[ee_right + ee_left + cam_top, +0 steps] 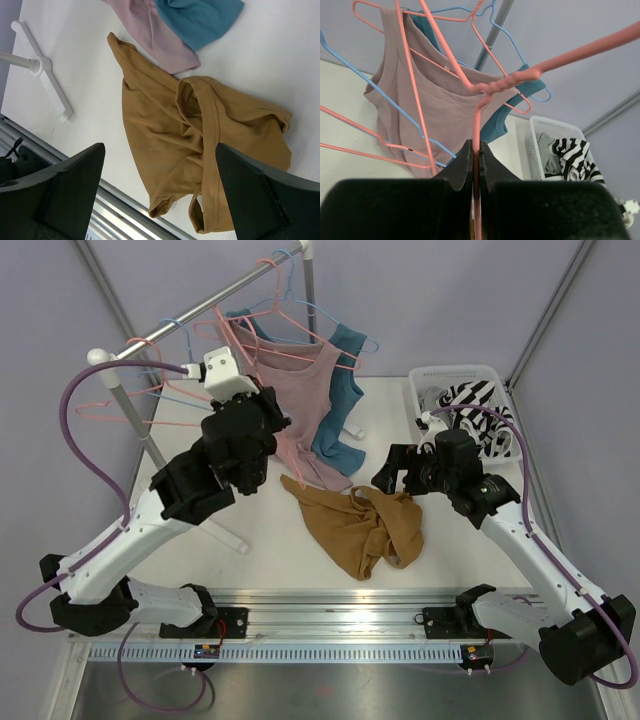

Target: Remove the tank top from the hanger

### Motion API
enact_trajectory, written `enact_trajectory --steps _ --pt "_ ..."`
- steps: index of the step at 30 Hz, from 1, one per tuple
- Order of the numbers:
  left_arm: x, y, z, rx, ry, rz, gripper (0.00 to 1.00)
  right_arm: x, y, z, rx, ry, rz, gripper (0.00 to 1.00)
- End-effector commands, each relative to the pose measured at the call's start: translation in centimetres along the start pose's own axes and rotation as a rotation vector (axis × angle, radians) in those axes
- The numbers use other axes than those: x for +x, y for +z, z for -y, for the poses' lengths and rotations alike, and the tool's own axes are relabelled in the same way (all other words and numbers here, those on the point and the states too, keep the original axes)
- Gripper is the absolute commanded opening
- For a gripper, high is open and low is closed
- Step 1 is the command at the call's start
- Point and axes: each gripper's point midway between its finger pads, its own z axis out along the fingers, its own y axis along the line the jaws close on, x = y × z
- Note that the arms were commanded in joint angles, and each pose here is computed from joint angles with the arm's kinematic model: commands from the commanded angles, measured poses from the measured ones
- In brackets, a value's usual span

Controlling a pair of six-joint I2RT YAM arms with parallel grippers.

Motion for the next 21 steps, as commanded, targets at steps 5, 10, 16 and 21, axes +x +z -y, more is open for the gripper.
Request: enact_trajectory --steps 5,10,16,21 --pt "-1.7 3.9 1.9 -0.081 -0.211 -0.003 0.00 -1.7 -1.0 -1.4 -0.044 -0.035 0.066 0.99" --pt "-2.5 6.3 1.7 -0.133 -0.286 0.033 0.00 -1.8 -1.6 -1.5 -0.045 -0.050 0.065 0.99" --pt "-3.1 9.0 0.8 -0.196 -0.356 0.085 0.00 -2.0 -2.0 -1.9 -0.060 -0.062 0.064 0.99" --pt "-4.1 11.8 -0.5 -0.215 -0.408 0.088 0.00 -1.7 -1.6 -2.3 -0.085 -0.063 0.047 0.99"
